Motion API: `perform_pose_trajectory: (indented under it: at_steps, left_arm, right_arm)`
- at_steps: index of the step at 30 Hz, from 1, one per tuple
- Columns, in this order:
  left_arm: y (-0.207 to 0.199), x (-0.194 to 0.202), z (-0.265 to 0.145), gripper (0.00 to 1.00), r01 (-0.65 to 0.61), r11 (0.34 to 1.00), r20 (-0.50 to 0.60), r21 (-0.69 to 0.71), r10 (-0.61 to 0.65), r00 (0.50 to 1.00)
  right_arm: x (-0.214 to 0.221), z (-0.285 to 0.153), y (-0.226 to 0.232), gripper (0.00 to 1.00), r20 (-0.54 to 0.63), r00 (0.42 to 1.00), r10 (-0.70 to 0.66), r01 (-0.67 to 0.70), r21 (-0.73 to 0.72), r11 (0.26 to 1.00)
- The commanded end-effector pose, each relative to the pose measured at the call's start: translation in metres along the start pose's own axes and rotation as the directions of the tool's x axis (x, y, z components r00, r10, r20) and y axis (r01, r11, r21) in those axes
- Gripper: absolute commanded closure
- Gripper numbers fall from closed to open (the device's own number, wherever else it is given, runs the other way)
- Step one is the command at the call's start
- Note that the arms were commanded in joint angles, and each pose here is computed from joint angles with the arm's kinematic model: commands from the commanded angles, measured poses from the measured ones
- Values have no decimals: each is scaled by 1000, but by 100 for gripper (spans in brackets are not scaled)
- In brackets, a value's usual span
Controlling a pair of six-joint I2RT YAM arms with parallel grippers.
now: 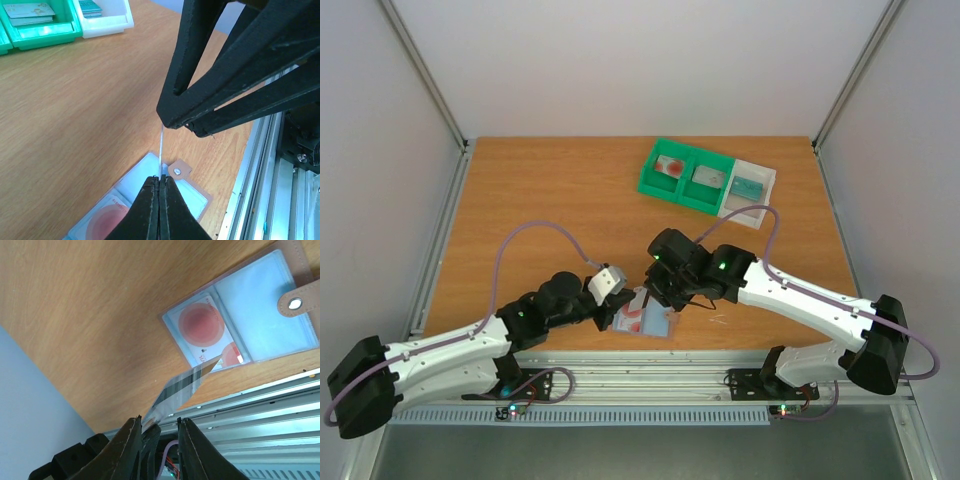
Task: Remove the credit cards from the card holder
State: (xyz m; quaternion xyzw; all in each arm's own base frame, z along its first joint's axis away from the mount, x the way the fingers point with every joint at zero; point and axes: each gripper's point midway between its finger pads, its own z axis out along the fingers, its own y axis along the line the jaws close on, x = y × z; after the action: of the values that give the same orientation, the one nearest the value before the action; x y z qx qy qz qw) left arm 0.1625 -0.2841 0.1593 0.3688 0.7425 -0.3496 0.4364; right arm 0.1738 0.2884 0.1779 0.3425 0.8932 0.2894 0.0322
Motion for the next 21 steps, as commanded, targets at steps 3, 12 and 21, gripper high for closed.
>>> perform_pose_trajectory:
  at_steps: [3, 12, 21]
  left_arm:
    - [-6, -16, -5, 100, -39, 999, 98, 24, 36, 995]
    - [-7, -14, -4, 100, -42, 998, 104, 37, 38, 994]
    - [-11, -15, -6, 99, -58, 997, 112, 57, 52, 992]
  right_arm:
    - [-10, -1, -7, 77, 60, 994, 89, -91, 35, 995]
    - [-8, 4, 4, 76, 42, 992, 121, -122, 16, 992]
    - [-2, 18, 9, 77, 12, 991, 130, -130, 49, 990]
